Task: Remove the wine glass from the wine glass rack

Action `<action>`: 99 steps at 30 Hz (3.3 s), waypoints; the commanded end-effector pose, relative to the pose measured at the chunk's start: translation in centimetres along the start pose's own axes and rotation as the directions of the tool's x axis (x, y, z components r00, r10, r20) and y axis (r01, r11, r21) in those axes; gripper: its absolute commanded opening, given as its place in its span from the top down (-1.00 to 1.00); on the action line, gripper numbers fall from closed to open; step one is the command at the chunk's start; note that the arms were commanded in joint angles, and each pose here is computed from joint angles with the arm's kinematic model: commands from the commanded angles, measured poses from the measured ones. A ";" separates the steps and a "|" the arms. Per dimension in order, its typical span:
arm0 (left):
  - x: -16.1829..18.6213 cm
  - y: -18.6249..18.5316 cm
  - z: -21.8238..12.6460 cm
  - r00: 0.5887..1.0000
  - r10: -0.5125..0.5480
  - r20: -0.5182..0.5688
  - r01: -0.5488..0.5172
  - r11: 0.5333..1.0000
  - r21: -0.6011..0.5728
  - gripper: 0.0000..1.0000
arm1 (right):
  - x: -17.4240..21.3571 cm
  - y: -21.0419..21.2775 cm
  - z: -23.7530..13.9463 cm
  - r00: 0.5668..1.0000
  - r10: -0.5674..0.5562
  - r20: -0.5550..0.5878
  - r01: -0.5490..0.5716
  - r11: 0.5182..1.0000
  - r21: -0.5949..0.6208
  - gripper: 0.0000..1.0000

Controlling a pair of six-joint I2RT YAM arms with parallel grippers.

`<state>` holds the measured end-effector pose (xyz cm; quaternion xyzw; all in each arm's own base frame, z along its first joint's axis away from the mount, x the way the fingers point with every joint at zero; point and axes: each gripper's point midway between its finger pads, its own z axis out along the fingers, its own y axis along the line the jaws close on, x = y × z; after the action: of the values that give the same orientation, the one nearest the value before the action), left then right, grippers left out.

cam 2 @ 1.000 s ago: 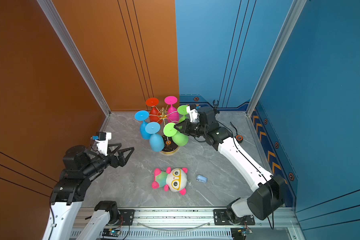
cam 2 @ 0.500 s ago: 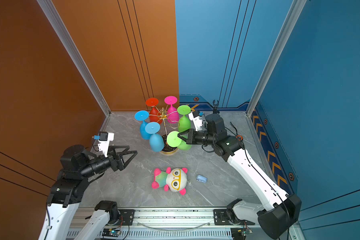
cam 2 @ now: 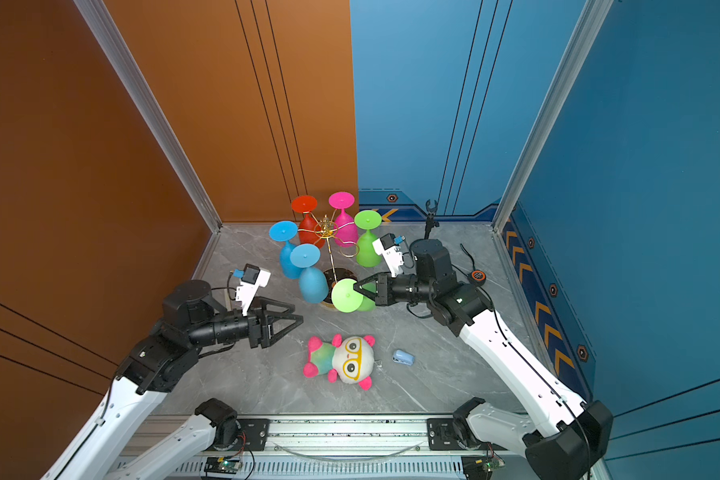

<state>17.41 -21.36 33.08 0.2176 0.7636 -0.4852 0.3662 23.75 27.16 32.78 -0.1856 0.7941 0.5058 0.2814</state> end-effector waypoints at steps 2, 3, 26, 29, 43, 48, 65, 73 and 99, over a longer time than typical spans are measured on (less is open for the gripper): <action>-1.2 -0.2 1.5 1.000 0.012 0.029 -0.012 1.000 0.019 -0.34 | 0.4 1.4 -0.3 0.998 -0.064 0.002 0.064 0.996 -0.057 1.00; -1.2 -0.2 1.9 1.000 0.009 0.025 -0.009 1.000 0.023 -0.30 | 0.4 1.5 -0.3 0.998 -0.067 0.004 0.067 0.996 -0.060 1.00; -0.9 -1.6 6.2 0.997 -0.052 -0.056 0.061 0.984 0.170 0.32 | 1.5 3.6 -0.1 0.993 -0.121 -0.012 0.118 0.983 -0.139 1.00; -1.0 -2.2 6.3 0.996 -0.063 -0.061 0.074 0.974 0.212 0.41 | 1.4 3.3 0.0 0.993 -0.114 -0.011 0.112 0.985 -0.130 1.00; -0.5 -2.4 6.9 0.993 -0.071 -0.095 0.093 0.963 0.253 0.84 | 1.6 2.9 -0.3 0.995 -0.103 -0.008 0.101 0.988 -0.116 0.92; -0.5 -2.5 7.1 0.992 -0.076 -0.102 0.101 0.958 0.268 0.93 | 1.7 2.6 -1.0 0.996 -0.090 -0.004 0.089 0.991 -0.099 0.81; 0.1 -2.3 8.2 0.991 -0.033 -0.129 0.071 0.951 0.302 1.00 | 1.4 -0.4 -5.2 0.997 0.008 0.073 -0.013 0.998 0.065 -0.21; 1.8 -1.5 8.0 0.986 0.154 -0.066 -0.136 0.966 0.219 1.00 | 0.2 -5.8 -6.5 0.980 0.132 0.147 -0.166 0.954 0.250 -0.36; 10.4 0.9 8.2 0.413 0.869 -0.272 -0.905 0.426 -0.012 1.00 | -1.5 -8.2 -3.2 0.974 0.227 0.009 -0.218 0.922 0.320 -0.40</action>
<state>12.92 -29.61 23.92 0.5835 0.6140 -0.2248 0.4817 29.10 20.47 28.83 -0.0403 0.8807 0.4025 0.2466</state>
